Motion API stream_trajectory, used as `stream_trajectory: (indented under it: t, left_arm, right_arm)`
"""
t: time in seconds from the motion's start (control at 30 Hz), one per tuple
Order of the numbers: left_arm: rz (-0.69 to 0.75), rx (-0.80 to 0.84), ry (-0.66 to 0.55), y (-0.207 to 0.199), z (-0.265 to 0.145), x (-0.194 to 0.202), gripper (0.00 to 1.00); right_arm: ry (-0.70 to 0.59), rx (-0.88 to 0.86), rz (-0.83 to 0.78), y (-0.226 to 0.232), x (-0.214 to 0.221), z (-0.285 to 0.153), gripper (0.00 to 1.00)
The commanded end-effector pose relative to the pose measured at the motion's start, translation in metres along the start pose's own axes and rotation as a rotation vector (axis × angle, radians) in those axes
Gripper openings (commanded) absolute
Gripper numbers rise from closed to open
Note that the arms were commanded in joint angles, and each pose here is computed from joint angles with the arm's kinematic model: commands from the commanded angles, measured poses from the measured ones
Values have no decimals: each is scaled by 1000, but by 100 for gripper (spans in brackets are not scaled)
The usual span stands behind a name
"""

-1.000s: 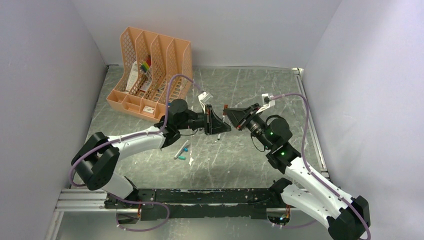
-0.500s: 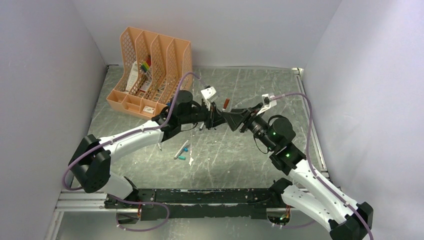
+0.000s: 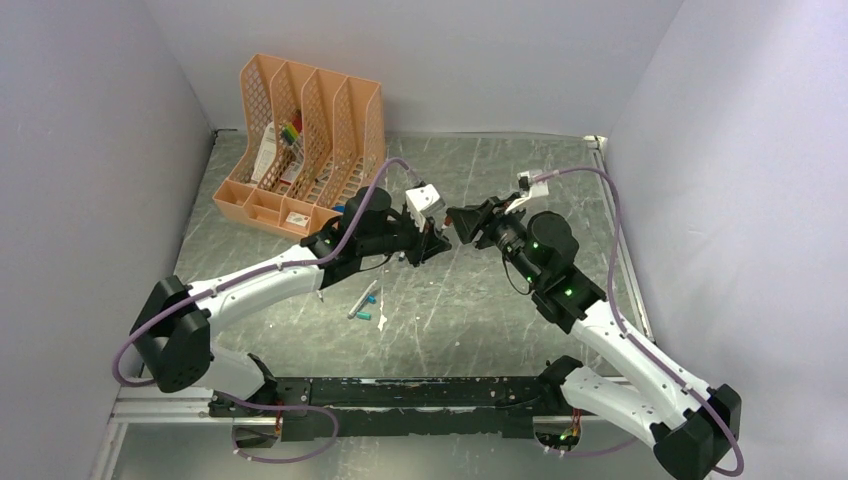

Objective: Insert the pens into the pen caps

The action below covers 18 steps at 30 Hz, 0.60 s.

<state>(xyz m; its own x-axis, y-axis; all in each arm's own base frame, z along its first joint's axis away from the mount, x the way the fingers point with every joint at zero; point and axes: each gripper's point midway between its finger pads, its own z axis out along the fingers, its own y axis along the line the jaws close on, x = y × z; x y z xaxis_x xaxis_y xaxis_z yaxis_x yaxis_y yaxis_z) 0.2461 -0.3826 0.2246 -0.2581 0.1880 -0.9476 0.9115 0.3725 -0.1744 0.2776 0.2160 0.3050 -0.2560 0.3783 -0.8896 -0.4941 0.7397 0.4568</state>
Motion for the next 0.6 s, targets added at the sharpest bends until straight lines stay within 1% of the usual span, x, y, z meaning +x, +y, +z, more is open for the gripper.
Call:
stream_trajectory:
  t: [0.0, 0.3, 0.33, 0.37, 0.4, 0.47, 0.57]
  left_arm:
    - [39, 1, -51, -7, -6, -20, 7]
    - [35, 24, -35, -14, -2, -16, 7]
    - [34, 23, -32, -14, -2, -15, 7]
    - [34, 24, -32, -15, -2, -15, 7]
    - [34, 22, -34, -15, -2, -16, 7]
    - [27, 16, -42, -15, -4, -18, 7]
    - [3, 10, -64, -16, -4, -24, 7]
  right_arm:
    - [-12, 3, -2, 4, -9, 3, 46]
    - [-15, -23, 14, 7, -6, 5, 41]
    - [-14, -23, 14, 7, -5, 6, 37]
    - [-9, -24, 16, 7, -4, 7, 29]
    - [-4, -27, 17, 7, -3, 8, 16]
    - [5, -29, 24, 7, 1, 8, 0]
    - [34, -34, 28, 7, 9, 7, 0]
